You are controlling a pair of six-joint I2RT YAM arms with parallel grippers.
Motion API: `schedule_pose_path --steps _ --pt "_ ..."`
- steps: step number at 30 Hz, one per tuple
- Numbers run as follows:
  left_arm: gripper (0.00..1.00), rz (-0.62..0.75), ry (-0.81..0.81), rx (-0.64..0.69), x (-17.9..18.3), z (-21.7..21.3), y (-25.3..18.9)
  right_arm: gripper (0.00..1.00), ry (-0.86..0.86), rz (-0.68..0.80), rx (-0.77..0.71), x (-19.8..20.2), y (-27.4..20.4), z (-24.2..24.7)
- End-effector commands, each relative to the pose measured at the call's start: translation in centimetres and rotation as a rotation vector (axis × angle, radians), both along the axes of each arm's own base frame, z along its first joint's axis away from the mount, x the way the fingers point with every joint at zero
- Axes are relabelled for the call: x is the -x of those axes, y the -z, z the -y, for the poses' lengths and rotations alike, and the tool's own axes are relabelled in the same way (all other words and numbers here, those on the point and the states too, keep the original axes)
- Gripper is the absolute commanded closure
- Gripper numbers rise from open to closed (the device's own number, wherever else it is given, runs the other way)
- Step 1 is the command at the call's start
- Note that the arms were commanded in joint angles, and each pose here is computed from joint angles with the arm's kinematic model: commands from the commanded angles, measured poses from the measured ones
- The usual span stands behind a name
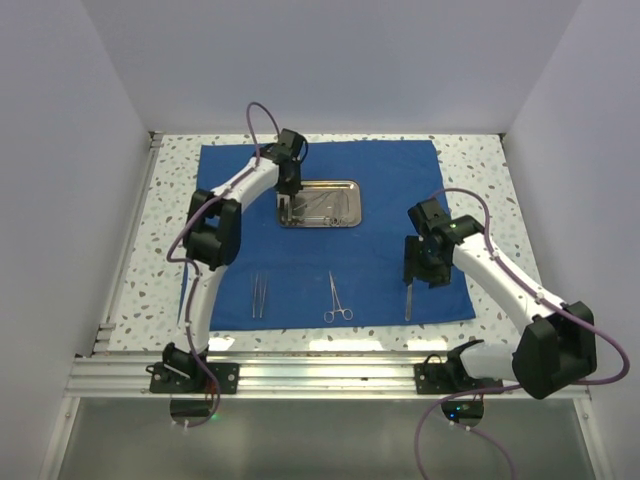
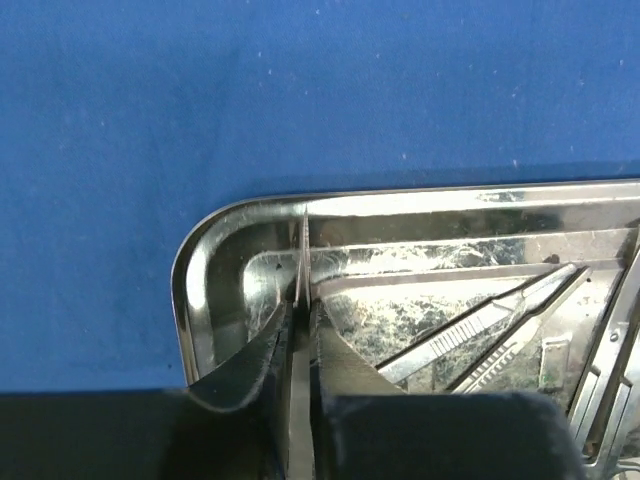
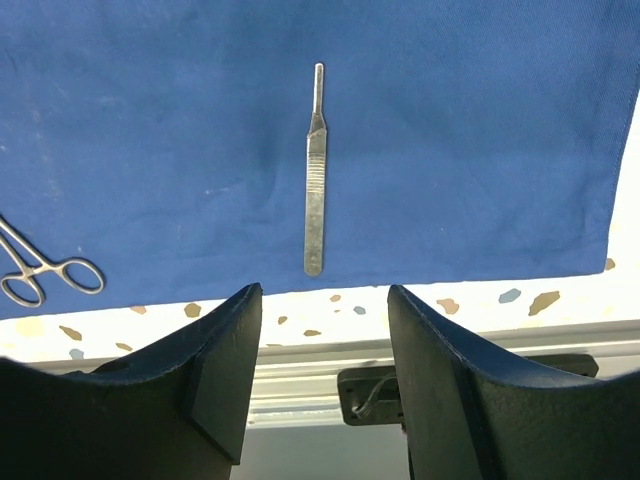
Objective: Open and lay out the surgical kit
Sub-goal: Pick up the medical item from the container, then place the medical item in the surgical kit.
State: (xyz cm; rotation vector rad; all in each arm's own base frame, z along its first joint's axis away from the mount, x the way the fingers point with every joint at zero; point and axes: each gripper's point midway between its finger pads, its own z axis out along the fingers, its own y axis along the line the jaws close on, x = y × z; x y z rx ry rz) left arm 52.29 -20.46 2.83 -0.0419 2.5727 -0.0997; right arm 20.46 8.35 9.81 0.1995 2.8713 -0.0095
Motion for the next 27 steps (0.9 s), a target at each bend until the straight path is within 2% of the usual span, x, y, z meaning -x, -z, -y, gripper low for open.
schedule_pose_path --steps 1,2,4,7,8,10,11,13,14,15,16,17,18,19,20,21,22,25,27 --pt "0.91 0.029 -0.001 0.027 -1.5 -0.2 -0.8 0.43 0.000 0.054 -0.002 -1.0 -1.7 -0.1" --pt "1.00 0.035 -0.004 0.028 -1.7 -0.3 -1.3 0.43 0.000 0.062 -0.007 -1.2 -1.9 -0.2" --pt "1.00 0.049 -0.010 0.030 -1.8 -0.6 -2.6 0.43 -0.004 0.064 -0.013 -1.7 -2.0 -0.5" --pt "1.00 0.115 -0.009 0.057 -1.9 -0.5 -7.0 0.43 -0.024 0.096 -0.053 -3.3 -2.8 -1.7" --pt "1.00 0.157 -0.008 0.077 -1.8 -0.5 -9.7 0.44 -0.035 0.116 -0.069 -4.4 -3.2 -2.3" --pt "1.00 0.156 -0.006 0.087 -0.5 -0.8 -11.3 0.43 -0.049 0.132 -0.105 -5.8 -3.6 -3.6" --pt "1.00 0.195 -0.005 0.103 0.3 -1.1 -14.2 0.43 -0.060 0.154 -0.145 -7.4 -4.2 -4.8" --pt "1.00 0.154 -0.008 0.084 3.1 -2.0 -13.4 0.42 -0.073 0.171 -0.187 -9.1 -4.8 -6.5" --pt "1.00 0.209 -0.010 0.098 4.3 -2.5 -16.3 0.41 -0.076 0.190 -0.222 -11.1 -5.4 -8.0" --pt "1.00 0.144 -0.011 0.070 6.7 -3.4 -13.7 0.41 -0.079 0.199 -0.236 -12.1 -5.7 -8.7" --pt "1.00 0.181 -0.013 0.087 8.5 -3.7 -15.8 0.41 -0.093 0.249 -0.270 -13.8 -7.7 -10.2" --pt "1.00 0.179 -0.023 0.079 9.7 -4.3 -15.6 0.40 -0.093 0.248 -0.288 -14.9 -7.8 -11.1" --pt "1.00 0.110 -0.024 0.057 12.3 -5.0 -12.8 0.40 -0.091 0.221 -0.282 -16.2 -6.6 -11.9" --pt "1.00 0.100 -0.033 0.067 13.6 -5.2 -12.5 0.41 -0.100 0.214 -0.284 -17.1 -6.3 -12.9" --pt "1.00 0.125 -0.036 0.086 15.1 -5.5 -13.5 0.41 -0.110 0.266 -0.306 -19.1 -8.5 -14.0" --pt "1.00 0.072 -0.034 0.077 17.4 -5.9 -11.1 0.42 -0.106 0.224 -0.278 -20.4 -6.1 -14.8" --pt "1.00 0.059 -0.046 0.094 18.5 -6.0 -10.4 0.43 -0.112 0.288 -0.297 -22.5 -8.4 -15.8" --pt "1.00 0.024 -0.054 0.135 22.5 -6.2 -8.7 0.52 -0.082 0.274 -0.267 -25.9 -6.6 -17.1" --pt "0.91 -0.018 -0.059 0.127 24.9 -6.6 -6.4 0.59 -0.058 0.230 -0.231 -26.6 -4.7 -17.1"
